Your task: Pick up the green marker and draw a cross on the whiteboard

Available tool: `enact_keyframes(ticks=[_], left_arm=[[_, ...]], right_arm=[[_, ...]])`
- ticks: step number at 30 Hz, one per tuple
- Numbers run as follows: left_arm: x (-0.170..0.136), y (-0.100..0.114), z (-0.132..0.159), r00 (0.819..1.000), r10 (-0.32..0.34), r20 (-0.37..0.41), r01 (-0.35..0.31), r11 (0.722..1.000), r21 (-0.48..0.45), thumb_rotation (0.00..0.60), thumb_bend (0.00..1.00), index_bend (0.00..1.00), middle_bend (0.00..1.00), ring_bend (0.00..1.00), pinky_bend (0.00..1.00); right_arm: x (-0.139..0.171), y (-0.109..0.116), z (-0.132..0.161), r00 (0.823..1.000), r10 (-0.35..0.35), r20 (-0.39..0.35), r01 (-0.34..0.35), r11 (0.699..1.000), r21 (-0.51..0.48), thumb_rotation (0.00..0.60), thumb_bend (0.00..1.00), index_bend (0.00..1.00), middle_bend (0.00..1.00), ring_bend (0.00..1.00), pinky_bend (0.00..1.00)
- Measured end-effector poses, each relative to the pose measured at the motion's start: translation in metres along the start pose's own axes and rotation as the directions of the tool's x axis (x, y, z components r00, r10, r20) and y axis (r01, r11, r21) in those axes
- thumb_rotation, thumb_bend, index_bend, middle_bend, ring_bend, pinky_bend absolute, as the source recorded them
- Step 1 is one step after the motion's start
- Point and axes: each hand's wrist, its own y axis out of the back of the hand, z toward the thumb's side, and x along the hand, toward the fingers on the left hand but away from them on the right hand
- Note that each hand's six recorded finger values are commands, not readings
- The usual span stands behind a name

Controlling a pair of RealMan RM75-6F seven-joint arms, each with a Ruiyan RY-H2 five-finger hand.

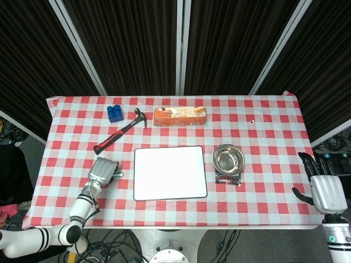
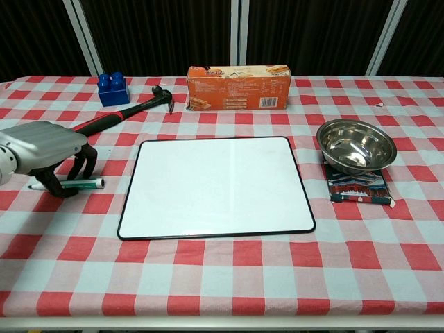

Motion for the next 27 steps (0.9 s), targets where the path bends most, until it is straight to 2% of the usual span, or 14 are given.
enact_keyframes(ticks=[12, 15, 18, 21, 24, 27], left_arm=[[-0.001, 0.006, 0.009, 0.999, 0.04, 0.008, -0.04, 0.999, -0.037, 0.6, 0.36, 0.59, 0.63, 0.8, 0.99], [-0.002, 0.013, 0.009, 0.997, 0.07, 0.022, -0.068, 0.995, -0.078, 0.6, 0.36, 0.6, 0.65, 0.8, 0.99], [-0.004, 0.022, 0.012, 0.993, 0.113, 0.045, -0.105, 0.981, -0.161, 0.6, 0.36, 0.6, 0.65, 0.79, 0.99], [-0.004, 0.033, 0.019, 0.983, 0.166, 0.082, -0.137, 0.949, -0.284, 0.6, 0.36, 0.6, 0.64, 0.78, 0.99], [-0.003, 0.041, 0.022, 0.968, 0.219, 0.119, -0.151, 0.895, -0.42, 0.6, 0.36, 0.59, 0.63, 0.75, 0.99], [-0.001, 0.046, 0.018, 0.951, 0.267, 0.155, -0.144, 0.828, -0.541, 0.6, 0.36, 0.58, 0.63, 0.72, 0.97]], right_arm=[[0.001, 0.001, 0.002, 1.0, -0.001, -0.001, 0.001, 1.0, 0.002, 0.6, 0.08, 0.0, 0.1, 0.0, 0.09], [0.001, 0.003, 0.003, 1.0, -0.007, -0.001, 0.007, 1.0, 0.006, 0.6, 0.09, 0.0, 0.1, 0.0, 0.09], [0.002, 0.005, 0.004, 1.0, -0.009, -0.004, 0.009, 1.0, 0.01, 0.6, 0.09, 0.0, 0.1, 0.0, 0.09], [0.002, 0.006, 0.006, 1.0, -0.01, -0.009, 0.01, 1.0, 0.014, 0.6, 0.09, 0.0, 0.1, 0.0, 0.09], [0.001, 0.008, 0.008, 1.0, -0.009, -0.017, 0.01, 1.0, 0.02, 0.6, 0.09, 0.0, 0.1, 0.0, 0.09], [0.001, 0.009, 0.01, 1.0, -0.009, -0.021, 0.01, 1.0, 0.024, 0.6, 0.09, 0.0, 0.1, 0.0, 0.09]])
